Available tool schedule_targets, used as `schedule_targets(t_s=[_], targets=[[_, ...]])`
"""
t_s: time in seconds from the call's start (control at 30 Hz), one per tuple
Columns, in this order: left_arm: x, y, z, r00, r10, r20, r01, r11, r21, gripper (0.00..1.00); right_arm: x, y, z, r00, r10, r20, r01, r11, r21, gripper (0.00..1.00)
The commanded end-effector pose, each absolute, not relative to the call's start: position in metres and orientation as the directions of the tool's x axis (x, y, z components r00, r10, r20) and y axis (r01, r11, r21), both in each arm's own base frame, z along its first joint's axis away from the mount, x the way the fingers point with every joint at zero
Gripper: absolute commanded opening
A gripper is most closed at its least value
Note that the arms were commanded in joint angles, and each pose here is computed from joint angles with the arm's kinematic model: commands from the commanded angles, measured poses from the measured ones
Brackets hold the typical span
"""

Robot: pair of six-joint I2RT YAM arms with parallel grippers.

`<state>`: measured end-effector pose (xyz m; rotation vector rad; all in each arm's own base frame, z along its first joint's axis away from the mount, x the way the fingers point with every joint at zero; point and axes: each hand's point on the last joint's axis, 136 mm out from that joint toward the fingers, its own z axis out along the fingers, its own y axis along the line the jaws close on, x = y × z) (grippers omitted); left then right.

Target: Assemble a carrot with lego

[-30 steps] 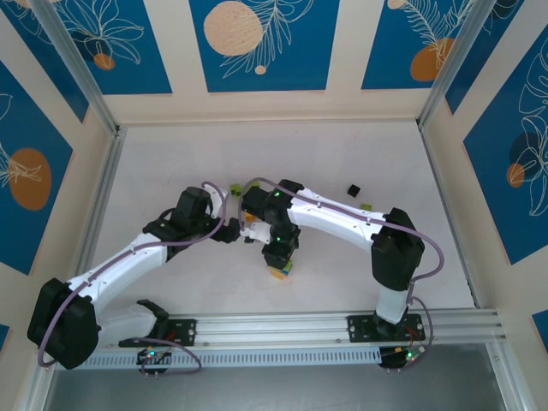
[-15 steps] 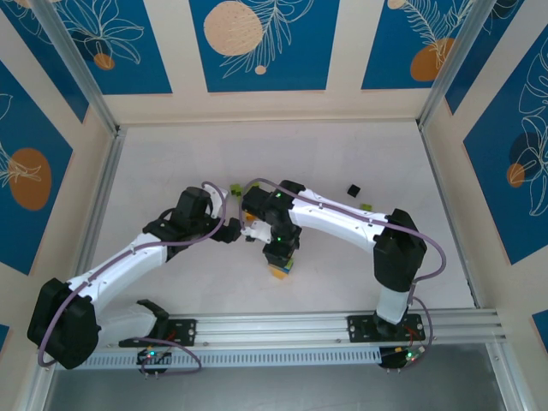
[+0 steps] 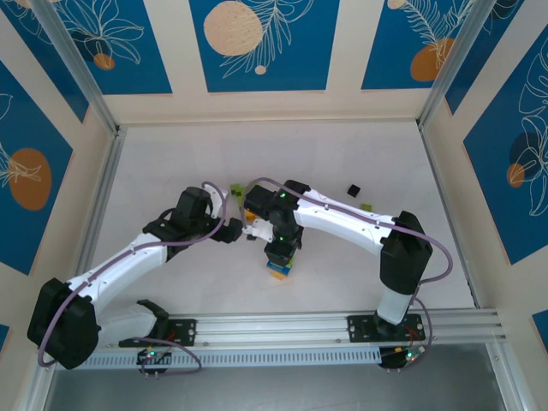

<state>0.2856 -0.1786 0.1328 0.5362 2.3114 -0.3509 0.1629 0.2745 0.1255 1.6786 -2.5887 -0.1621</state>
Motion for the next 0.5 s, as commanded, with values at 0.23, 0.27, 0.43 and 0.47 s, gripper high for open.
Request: schedule_targets(t_s=[0.23, 0.27, 0.43, 0.47], targets=[[0.288, -0.185, 0.147, -0.634, 0.255, -0.73, 0.485, 0.867, -0.118, 0.99, 0.154, 0.272, 0.118, -0.422, -0.907, -0.001, -0.895, 0.416, 0.16, 0.3], [0.288, -0.185, 0.147, -0.634, 0.255, -0.73, 0.483, 0.868, -0.117, 0.99, 0.154, 0.272, 0.118, -0.422, -0.906, -0.004, -0.895, 0.416, 0.161, 0.3], [0.288, -0.185, 0.147, -0.635, 0.256, -0.729, 0.484, 0.867, -0.116, 0.99, 0.154, 0.274, 0.116, -0.421, -0.907, -0.005, -0.895, 0.415, 0.166, 0.3], [0.288, -0.185, 0.147, -0.636, 0.257, -0.728, 0.485, 0.867, -0.117, 0.99, 0.155, 0.274, 0.116, -0.422, -0.907, -0.003, -0.894, 0.415, 0.167, 0.3]])
